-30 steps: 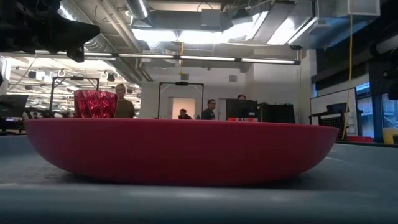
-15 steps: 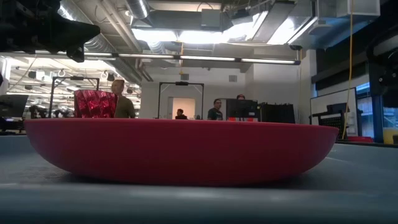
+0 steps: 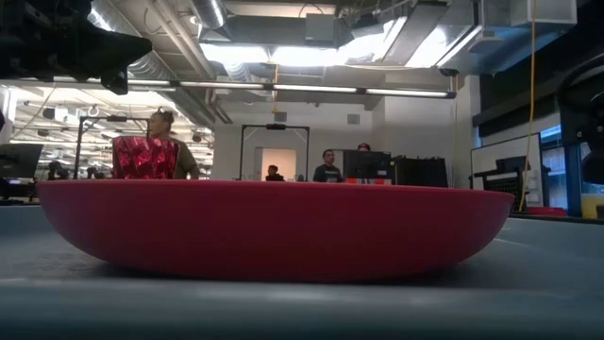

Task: Pick and place plate/cup/fork/spoon on tray
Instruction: Put the orange spoon on the blue tray to the right of the red plate

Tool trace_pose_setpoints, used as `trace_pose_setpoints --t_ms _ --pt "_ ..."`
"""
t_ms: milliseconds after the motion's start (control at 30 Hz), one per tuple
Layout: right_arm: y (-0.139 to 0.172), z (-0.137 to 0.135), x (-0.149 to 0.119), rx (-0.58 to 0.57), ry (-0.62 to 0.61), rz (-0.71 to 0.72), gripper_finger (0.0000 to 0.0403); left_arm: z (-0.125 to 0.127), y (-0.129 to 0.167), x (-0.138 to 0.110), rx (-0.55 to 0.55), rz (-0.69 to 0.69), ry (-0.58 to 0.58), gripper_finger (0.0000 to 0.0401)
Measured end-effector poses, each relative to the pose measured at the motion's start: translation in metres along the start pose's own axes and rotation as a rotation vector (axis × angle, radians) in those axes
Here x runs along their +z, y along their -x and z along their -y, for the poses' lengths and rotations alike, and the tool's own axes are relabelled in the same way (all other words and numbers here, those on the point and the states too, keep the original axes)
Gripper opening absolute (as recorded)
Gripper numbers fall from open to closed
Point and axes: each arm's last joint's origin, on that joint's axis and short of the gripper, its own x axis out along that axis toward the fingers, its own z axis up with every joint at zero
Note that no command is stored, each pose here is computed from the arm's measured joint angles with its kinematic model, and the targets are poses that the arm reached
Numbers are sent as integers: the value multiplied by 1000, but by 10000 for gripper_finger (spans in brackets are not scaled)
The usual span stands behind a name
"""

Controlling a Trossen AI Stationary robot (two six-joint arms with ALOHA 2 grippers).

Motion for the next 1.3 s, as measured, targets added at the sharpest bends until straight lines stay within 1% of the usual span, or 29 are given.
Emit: trace_pose_setpoints --t_ms 233,500,700,800,867,933,1000,1200,1300 --pt "0 0 0 0 -31 0 52 0 0 0 0 0 0 0" --pt "0 0 0 5 -31 -1 14 0 0 0 0 0 0 0" --pt "2 1 1 -5 -31 3 12 0 0 0 0 0 0 0" --pt "12 5 5 5 -35 2 12 0 0 0 0 0 0 0" --pt "20 6 7 42 -39 1 11 0 0 0 0 0 0 0" --pt "29 5 9 101 -40 24 11 0 0 0 0 0 0 0" --pt "38 1 10 180 -41 54 11 0 0 0 0 0 0 0" --pt "75 -20 6 472 38 187 10 0 0 0 0 0 0 0" --pt "87 -29 7 543 38 173 10 0 0 0 0 0 0 0"
